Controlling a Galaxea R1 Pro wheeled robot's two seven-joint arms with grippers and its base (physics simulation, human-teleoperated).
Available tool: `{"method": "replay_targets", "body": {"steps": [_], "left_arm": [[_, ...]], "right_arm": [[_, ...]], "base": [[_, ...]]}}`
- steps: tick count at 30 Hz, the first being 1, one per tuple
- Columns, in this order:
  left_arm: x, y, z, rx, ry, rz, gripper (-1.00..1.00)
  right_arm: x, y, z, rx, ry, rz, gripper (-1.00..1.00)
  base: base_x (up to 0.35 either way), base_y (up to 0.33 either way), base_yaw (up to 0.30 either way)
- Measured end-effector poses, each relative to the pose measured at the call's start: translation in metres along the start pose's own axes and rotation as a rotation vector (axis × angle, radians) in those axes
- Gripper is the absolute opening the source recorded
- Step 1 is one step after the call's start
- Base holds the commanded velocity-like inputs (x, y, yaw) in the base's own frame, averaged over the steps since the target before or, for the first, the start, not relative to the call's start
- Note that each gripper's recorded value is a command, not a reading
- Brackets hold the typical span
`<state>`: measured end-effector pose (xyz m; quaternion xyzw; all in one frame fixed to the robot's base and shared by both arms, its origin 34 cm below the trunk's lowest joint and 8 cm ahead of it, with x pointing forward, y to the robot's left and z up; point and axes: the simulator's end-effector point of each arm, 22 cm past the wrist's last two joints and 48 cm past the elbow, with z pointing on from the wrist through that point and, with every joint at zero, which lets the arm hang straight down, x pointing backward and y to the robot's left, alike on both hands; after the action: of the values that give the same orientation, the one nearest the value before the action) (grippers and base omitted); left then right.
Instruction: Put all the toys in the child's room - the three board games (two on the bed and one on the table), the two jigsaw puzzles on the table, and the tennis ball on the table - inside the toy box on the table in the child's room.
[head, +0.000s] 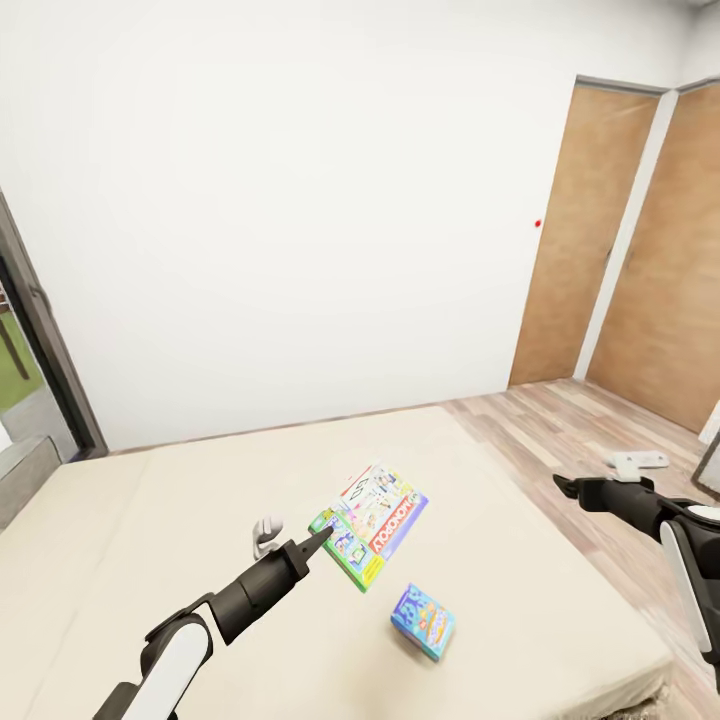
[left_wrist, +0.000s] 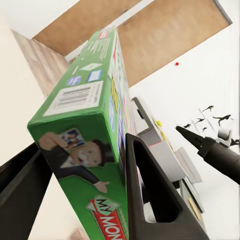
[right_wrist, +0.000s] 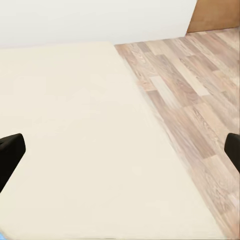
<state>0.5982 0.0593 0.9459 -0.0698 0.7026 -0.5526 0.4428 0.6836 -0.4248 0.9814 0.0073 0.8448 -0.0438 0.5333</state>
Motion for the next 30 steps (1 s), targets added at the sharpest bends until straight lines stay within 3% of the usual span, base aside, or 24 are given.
{"method": "replay_targets", "body": {"steps": [21, 30], "left_arm": [[-0.018, -0.027, 0.0, -0.003, -0.002, -0.002, -1.0], [-0.022, -0.038, -0.004, 0.009, 0.026, -0.047, -1.0]], "right_arm": [[-0.029, -0.003, -0.014, 0.001, 0.001, 0.002, 1.0], [-0.04, -0.005, -0.021, 0.003, 0.004, 0.006, 1.0]], "base": [[0.0, 0.0, -0.29], [0.0, 0.0, -0.29]]}}
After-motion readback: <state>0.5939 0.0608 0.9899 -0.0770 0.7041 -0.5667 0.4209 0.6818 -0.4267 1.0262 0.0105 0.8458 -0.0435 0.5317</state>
